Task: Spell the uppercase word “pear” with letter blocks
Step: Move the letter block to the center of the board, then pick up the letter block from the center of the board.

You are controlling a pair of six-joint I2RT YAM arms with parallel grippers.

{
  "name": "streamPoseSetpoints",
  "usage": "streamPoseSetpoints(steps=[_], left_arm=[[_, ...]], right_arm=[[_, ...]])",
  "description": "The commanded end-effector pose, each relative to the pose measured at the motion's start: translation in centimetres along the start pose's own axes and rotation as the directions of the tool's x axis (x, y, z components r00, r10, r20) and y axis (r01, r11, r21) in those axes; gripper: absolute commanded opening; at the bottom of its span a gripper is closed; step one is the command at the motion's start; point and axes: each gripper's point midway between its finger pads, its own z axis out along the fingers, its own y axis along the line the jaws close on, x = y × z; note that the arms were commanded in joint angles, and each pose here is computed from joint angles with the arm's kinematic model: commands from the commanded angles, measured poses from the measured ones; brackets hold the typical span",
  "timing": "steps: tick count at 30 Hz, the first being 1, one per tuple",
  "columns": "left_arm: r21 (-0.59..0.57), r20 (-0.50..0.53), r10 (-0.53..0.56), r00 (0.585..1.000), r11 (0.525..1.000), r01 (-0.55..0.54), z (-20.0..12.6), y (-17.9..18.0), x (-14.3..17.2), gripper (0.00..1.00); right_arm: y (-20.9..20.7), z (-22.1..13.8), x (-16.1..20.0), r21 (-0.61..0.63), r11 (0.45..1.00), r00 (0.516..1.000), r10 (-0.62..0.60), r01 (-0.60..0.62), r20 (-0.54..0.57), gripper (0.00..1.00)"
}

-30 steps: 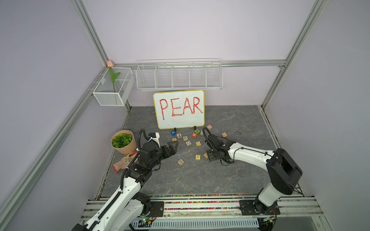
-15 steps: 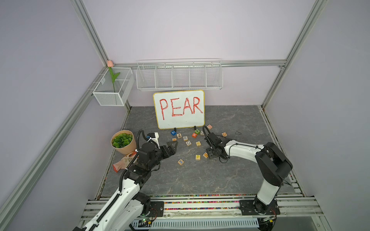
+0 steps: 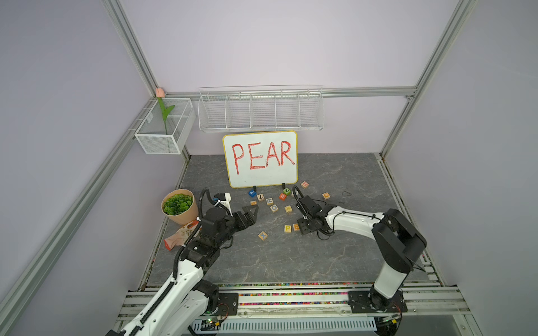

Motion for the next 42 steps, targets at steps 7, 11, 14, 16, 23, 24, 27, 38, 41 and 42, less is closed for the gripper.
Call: streamPoseSetpoints(steps=[7,11,14,16,23,24,27,38,41,42], left_arm=[[0.002,0.013,-0.007,1.0,1.0,0.007,-0.2,-0.2,-0.3,1.0],[0.003,0.015,-0.009,1.0,1.0,0.009,-0.2,-0.2,-0.3,1.0],[0.003,0.012,-0.006,1.0,1.0,0.006,-0.1,-0.2,-0.2,1.0],[0.002,0.009,-0.001,1.0,1.0,0.001,0.0,-0.2,-0.2,1.0],[-0.019,0.011,0.022,1.0,1.0,-0.022,0.6,0.0,-0.6,1.0],[-0.028,0.013,0.022,1.0,0.999,-0.022,0.7,0.1,-0.7,1.0],[-0.07,0.019,0.029,0.999,0.997,-0.028,0.9,0.8,-0.8,0.99],[-0.411,0.104,0.068,0.992,0.912,-0.02,-1.5,6.3,-2.9,0.99],[-0.435,0.142,0.092,0.986,0.9,-0.021,-2.3,6.9,-3.5,0.99],[-0.442,0.153,0.1,0.983,0.897,-0.022,-2.6,7.1,-3.7,0.99]], right_arm=[[0.5,-0.9,-0.3,-0.01,0.999,0.999,-0.034,0.035,0.015,0.65],[0.4,-1.5,-0.5,-0.007,0.999,0.999,-0.041,0.041,0.029,0.65],[-0.6,-2.6,-1.2,0.019,1.0,0.999,-0.009,0.008,0.035,0.65],[-1.0,-4.2,-2.7,-0.01,1.0,0.996,0.026,-0.025,0.09,0.67],[-1.0,-8.2,-7.5,-0.036,0.999,0.97,0.037,-0.029,0.241,0.72],[-0.8,-8.3,-8.1,-0.04,0.998,0.968,0.047,-0.038,0.247,0.72],[0.8,-8.3,-10.4,-0.115,0.99,0.955,0.111,-0.082,0.274,0.72],[12.3,-5.8,-18.5,-0.371,0.927,0.944,0.074,0.055,0.323,0.69],[14.3,-3.1,-19.0,-0.347,0.937,0.96,0.056,0.045,0.276,0.66],[14.9,-2.2,-19.1,-0.345,0.938,0.963,0.056,0.04,0.264,0.65]])
